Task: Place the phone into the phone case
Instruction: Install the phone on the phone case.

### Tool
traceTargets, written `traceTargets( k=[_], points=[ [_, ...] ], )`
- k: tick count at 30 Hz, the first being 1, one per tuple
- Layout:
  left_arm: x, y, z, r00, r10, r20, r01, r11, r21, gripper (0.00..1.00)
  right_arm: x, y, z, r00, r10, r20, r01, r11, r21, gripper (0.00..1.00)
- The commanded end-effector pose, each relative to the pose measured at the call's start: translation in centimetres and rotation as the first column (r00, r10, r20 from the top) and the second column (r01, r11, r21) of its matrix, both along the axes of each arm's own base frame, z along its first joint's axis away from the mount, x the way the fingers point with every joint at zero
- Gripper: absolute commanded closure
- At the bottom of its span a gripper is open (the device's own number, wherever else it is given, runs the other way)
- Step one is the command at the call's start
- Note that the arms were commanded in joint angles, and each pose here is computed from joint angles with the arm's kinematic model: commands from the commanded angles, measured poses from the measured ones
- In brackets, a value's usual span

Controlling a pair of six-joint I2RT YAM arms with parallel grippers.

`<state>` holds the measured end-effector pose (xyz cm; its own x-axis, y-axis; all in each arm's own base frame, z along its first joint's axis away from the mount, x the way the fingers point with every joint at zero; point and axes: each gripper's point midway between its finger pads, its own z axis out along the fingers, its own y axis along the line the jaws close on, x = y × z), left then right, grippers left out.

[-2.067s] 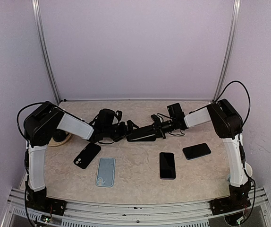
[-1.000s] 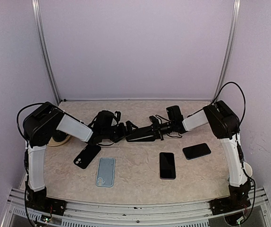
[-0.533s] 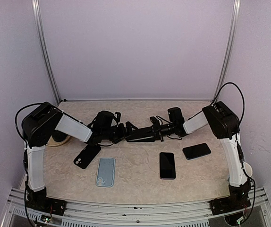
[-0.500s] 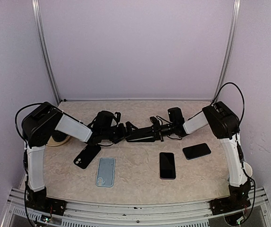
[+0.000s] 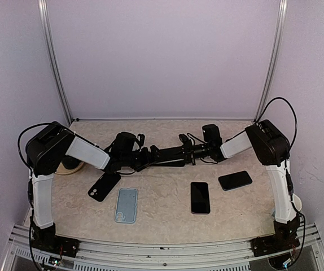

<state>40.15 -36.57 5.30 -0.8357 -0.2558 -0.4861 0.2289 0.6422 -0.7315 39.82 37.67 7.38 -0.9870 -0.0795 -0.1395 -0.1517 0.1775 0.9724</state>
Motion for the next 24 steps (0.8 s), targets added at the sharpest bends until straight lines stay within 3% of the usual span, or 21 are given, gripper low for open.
traceTargets(
  k=[1,17,24],
  points=[
    [-1.4,-0.2,-0.9,0.997,-0.054,-0.062,0.054,0.999,0.001,0.01,-0.8,0.5,4.4,0.991,0.053,0.121,-0.063,0.995,0.073,1.0],
    [-2.4,-1.7,4.7,0.981,-0.179,0.074,0.19,0.962,-0.195,0.15,-2.6,0.9,4.8,0.975,0.119,0.189,-0.135,0.988,0.074,1.0],
    [-2.9,-1.7,5.7,0.975,-0.198,0.1,0.216,0.95,-0.226,0.26,-3.0,0.9,4.7,0.972,0.133,0.193,-0.148,0.987,0.069,1.0]
  ],
)
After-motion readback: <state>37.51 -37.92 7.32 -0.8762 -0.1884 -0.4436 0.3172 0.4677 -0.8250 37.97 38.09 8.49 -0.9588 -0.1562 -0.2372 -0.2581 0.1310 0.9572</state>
